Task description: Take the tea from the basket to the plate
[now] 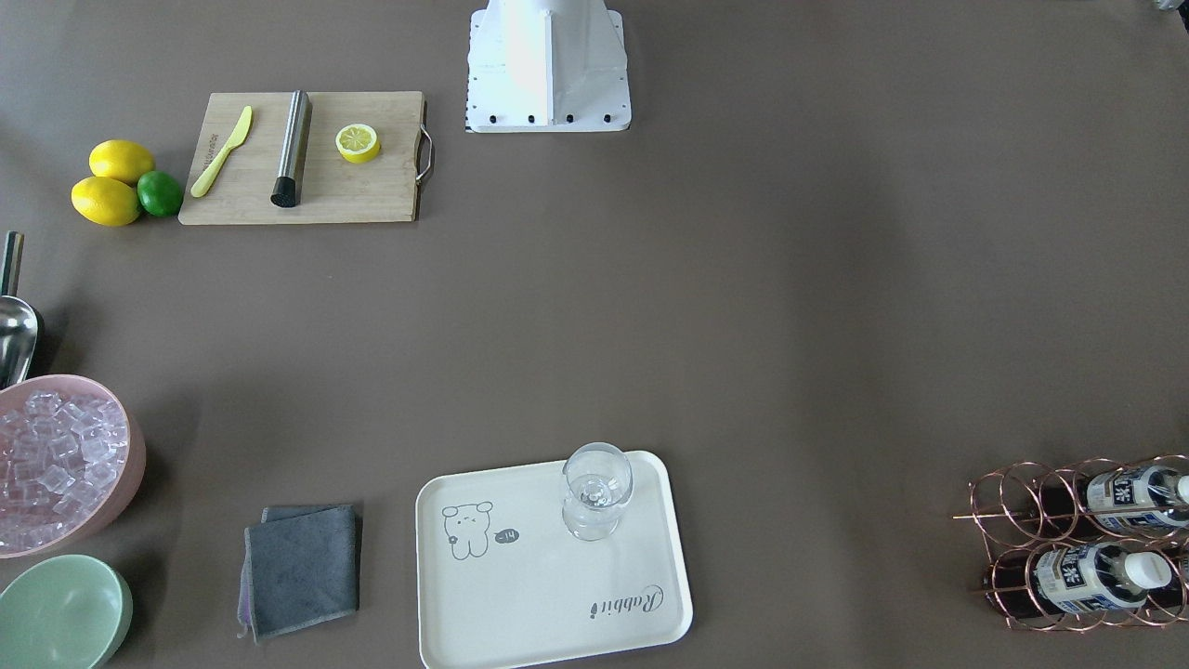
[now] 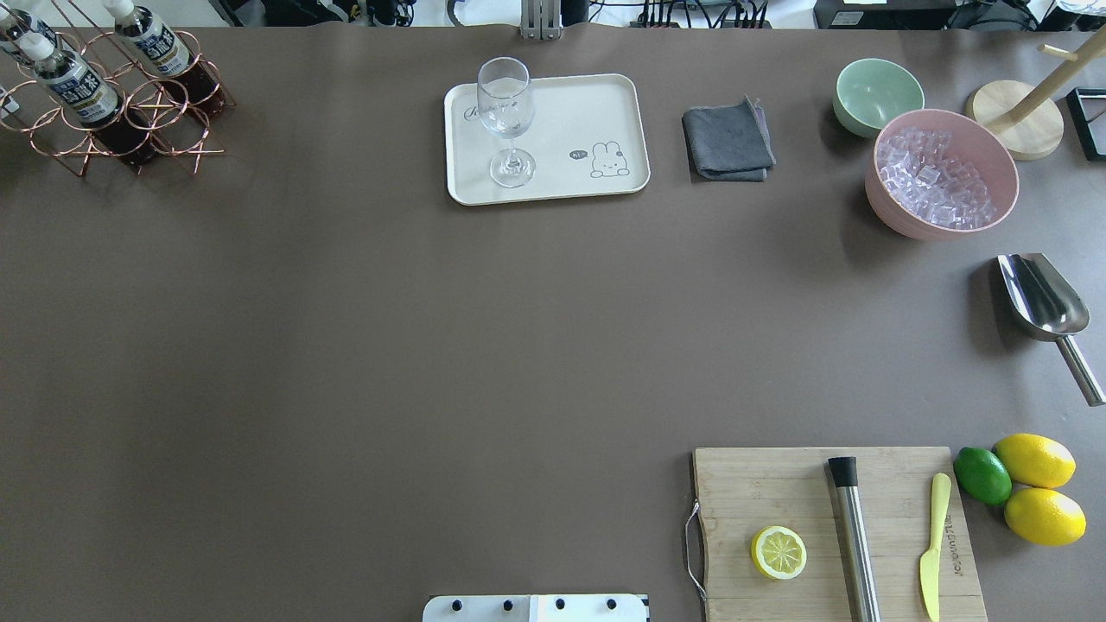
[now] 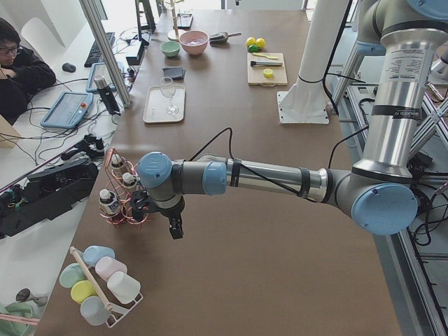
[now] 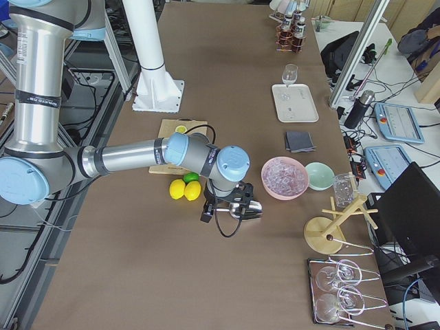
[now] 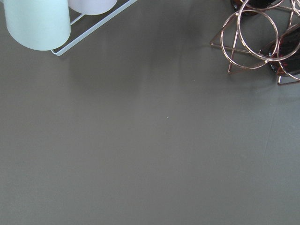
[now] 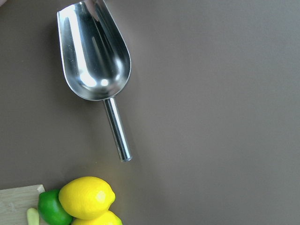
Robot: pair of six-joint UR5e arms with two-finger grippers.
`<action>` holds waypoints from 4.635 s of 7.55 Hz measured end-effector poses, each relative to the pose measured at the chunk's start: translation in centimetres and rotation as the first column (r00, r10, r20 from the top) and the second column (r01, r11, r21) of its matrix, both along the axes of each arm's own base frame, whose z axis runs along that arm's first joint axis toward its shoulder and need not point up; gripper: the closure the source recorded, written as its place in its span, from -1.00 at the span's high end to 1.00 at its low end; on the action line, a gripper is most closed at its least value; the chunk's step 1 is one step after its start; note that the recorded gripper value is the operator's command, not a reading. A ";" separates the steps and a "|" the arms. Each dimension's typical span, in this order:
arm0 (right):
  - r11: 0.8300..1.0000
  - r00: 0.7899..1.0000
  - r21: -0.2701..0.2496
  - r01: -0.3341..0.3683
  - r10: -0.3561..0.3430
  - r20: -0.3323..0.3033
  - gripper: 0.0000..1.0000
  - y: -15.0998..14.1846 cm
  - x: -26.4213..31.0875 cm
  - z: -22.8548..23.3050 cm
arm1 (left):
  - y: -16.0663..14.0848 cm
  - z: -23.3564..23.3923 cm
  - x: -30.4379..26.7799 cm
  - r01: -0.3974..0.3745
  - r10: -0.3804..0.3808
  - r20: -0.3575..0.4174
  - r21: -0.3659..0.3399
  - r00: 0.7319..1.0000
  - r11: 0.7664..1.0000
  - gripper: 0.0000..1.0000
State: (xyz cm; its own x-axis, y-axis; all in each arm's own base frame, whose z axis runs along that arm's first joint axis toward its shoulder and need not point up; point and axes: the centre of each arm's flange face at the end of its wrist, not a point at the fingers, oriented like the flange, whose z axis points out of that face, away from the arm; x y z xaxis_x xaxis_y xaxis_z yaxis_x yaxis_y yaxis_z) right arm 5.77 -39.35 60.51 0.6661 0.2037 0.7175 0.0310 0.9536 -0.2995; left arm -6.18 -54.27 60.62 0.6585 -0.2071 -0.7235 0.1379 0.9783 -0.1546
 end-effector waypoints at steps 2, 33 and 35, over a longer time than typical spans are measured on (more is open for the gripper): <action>1.000 1.000 0.000 0.000 0.000 0.000 1.00 0.0 0.0 0.0 | -1.7 -2.7 -0.2 0.002 -0.003 0.001 0.050 1.000 0.999 0.95; 1.000 1.000 -0.013 -0.002 0.002 0.001 1.00 0.4 0.1 0.2 | -23.2 -19.0 8.3 -0.737 0.599 0.568 0.674 0.565 0.056 0.23; 1.000 1.000 -0.014 -0.002 0.002 0.000 1.00 0.4 0.1 0.2 | -22.8 -17.8 8.1 -0.737 0.605 0.561 0.673 0.565 0.064 -0.51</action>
State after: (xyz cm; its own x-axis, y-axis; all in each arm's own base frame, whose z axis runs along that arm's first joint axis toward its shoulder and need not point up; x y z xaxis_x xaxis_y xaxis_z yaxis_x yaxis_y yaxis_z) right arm 5.83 -38.91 60.70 0.6656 0.2145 0.7148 0.0295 0.9495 -0.3124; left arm 1.91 -77.06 42.79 0.2564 0.9593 -0.1186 -0.7001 0.2689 0.6615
